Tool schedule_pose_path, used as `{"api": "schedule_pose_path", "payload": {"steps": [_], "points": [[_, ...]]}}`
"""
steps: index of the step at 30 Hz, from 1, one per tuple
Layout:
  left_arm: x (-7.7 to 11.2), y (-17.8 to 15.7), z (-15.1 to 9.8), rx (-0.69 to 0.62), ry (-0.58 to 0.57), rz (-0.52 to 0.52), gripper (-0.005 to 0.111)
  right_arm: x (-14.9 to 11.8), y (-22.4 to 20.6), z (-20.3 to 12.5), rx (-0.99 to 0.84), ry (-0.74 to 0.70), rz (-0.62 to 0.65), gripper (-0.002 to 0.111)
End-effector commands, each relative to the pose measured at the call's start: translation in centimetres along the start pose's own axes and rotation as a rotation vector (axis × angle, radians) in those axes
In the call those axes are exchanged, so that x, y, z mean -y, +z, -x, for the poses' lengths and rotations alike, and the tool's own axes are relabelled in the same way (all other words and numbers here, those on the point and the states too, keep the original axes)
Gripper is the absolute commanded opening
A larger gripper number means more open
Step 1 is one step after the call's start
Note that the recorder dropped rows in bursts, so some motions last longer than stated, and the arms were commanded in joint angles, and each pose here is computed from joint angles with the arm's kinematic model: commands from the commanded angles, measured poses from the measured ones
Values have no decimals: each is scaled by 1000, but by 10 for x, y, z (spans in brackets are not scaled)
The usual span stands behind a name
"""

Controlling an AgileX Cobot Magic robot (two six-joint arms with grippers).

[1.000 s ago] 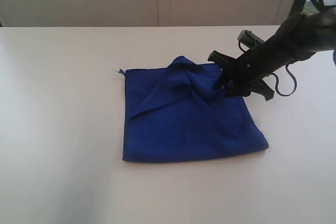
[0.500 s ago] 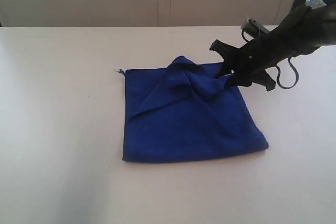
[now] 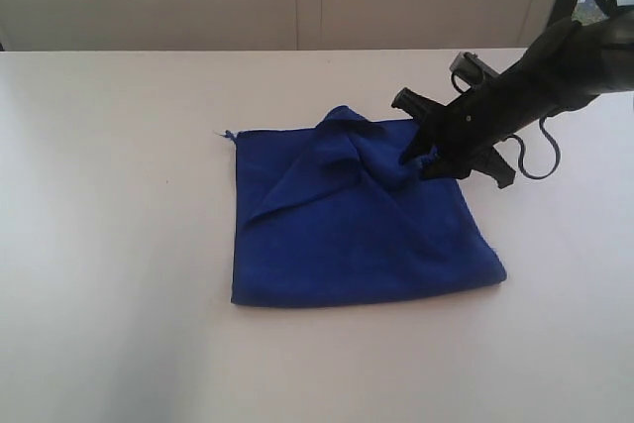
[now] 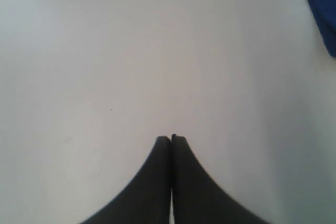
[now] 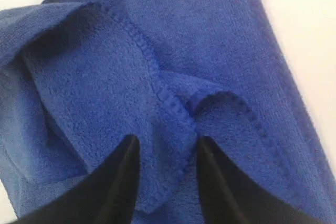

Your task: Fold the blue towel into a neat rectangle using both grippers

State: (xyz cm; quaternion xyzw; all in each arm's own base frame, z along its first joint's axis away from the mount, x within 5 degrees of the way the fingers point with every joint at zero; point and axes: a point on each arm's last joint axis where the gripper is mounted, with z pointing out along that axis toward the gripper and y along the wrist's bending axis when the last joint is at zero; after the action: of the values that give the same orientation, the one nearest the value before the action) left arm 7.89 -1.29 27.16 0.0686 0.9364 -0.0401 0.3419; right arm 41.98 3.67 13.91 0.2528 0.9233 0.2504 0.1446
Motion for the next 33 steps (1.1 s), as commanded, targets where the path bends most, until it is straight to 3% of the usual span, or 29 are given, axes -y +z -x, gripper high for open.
{"api": "schedule_pose_path", "payload": {"steps": [1, 15, 24, 33], "points": [[1, 0, -2, -1, -4, -6, 0, 0, -2, -2, -29, 11, 2, 36], [1, 0, -2, -1, -4, -6, 0, 1, 5, 1, 8, 87, 40, 36], [1, 0, -2, -1, -4, -6, 0, -4, -5, 12, 131, 6, 44, 36], [1, 0, -2, -1, -4, -6, 0, -5, -6, 11, 127, -39, 44, 36]]}}
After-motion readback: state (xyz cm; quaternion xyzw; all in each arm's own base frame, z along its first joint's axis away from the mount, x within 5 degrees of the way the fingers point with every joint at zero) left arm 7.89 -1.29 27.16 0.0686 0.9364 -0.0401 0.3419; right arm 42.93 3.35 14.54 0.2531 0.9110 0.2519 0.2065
